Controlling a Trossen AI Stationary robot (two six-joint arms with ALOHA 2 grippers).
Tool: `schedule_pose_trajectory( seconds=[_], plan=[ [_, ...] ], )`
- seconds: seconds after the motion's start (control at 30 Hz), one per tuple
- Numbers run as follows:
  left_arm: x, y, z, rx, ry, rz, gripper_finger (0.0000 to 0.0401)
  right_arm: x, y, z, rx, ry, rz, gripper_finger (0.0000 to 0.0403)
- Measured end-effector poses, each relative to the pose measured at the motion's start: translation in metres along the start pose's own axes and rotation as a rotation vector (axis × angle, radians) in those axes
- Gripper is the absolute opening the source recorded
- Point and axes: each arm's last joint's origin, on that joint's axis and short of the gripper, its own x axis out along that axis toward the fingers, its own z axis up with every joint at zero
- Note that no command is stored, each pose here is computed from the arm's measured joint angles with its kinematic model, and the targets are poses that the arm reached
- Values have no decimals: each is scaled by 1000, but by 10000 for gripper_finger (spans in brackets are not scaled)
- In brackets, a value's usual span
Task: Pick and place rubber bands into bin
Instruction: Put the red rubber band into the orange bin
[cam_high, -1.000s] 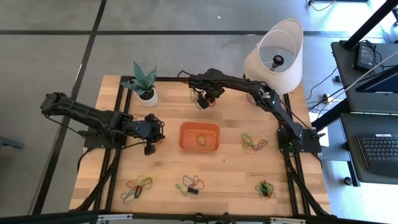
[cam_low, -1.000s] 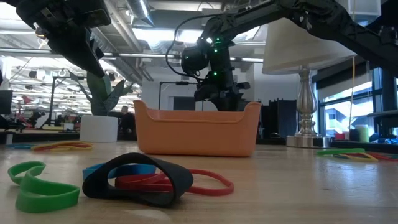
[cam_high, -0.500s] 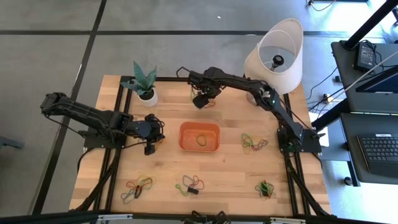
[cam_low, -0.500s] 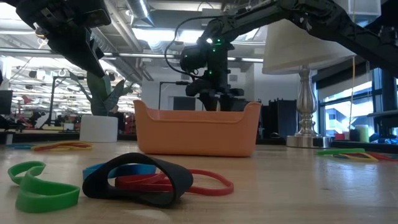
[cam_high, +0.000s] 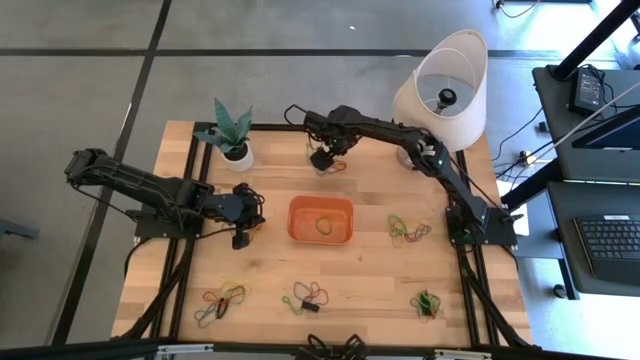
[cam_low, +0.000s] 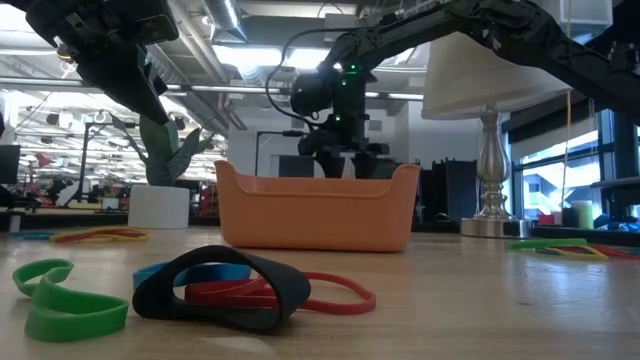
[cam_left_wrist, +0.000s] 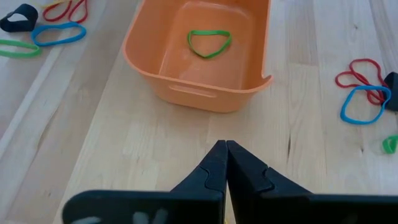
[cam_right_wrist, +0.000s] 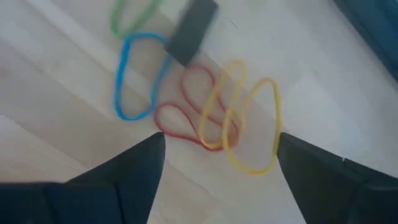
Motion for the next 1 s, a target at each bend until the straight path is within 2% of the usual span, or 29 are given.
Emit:
schedule_pose_trajectory(
  seconds=[0.17,0.2,0.23,0.3,0.33,0.37,0.43,0.5,0.53,0.57,0.63,0.67,0.77,0.8,0.87,0.9,0.97,1.0],
  plan=[
    [0,0,0,1,-1,4,2,-2,11,7,-77,-16,295,308],
    [0,0,0,1,-2,5,2,-2,12,8,-79,-27,300,308],
    [0,0,0,2,-2,6,2,-2,11,8,-57,-46,232,307],
    [0,0,0,2,-2,6,4,-1,5,2,42,-52,-16,302],
    [0,0,0,2,-2,6,5,-1,1,-2,56,-40,-131,298],
    [0,0,0,1,-2,6,5,-1,-3,-5,40,-21,-183,294],
    [0,0,0,2,-2,6,5,-1,-2,-5,-39,7,-117,285],
    [0,0,0,2,-2,6,4,0,6,-4,-109,49,88,278],
    [0,0,0,2,-4,13,4,0,10,-2,-120,32,154,276],
    [0,1,0,2,-8,23,3,-1,12,0,-97,3,152,273],
    [0,1,0,2,-13,37,2,-1,9,1,27,-42,12,268],
    [0,1,0,2,-13,39,2,-1,9,0,34,-44,-10,266],
    [0,1,0,2,-11,31,4,-2,18,6,-100,-56,208,261],
    [0,1,0,2,-9,27,4,-2,20,4,-80,-63,177,260],
    [0,1,0,1,-9,27,3,-2,19,-3,29,-56,6,257],
    [0,1,0,-2,-9,27,2,-1,18,-4,6,-36,8,256],
    [0,1,0,-13,-10,27,1,-1,18,0,-107,-17,179,252],
    [0,1,0,-14,-9,27,2,-1,17,1,-92,-24,148,250]
  ],
)
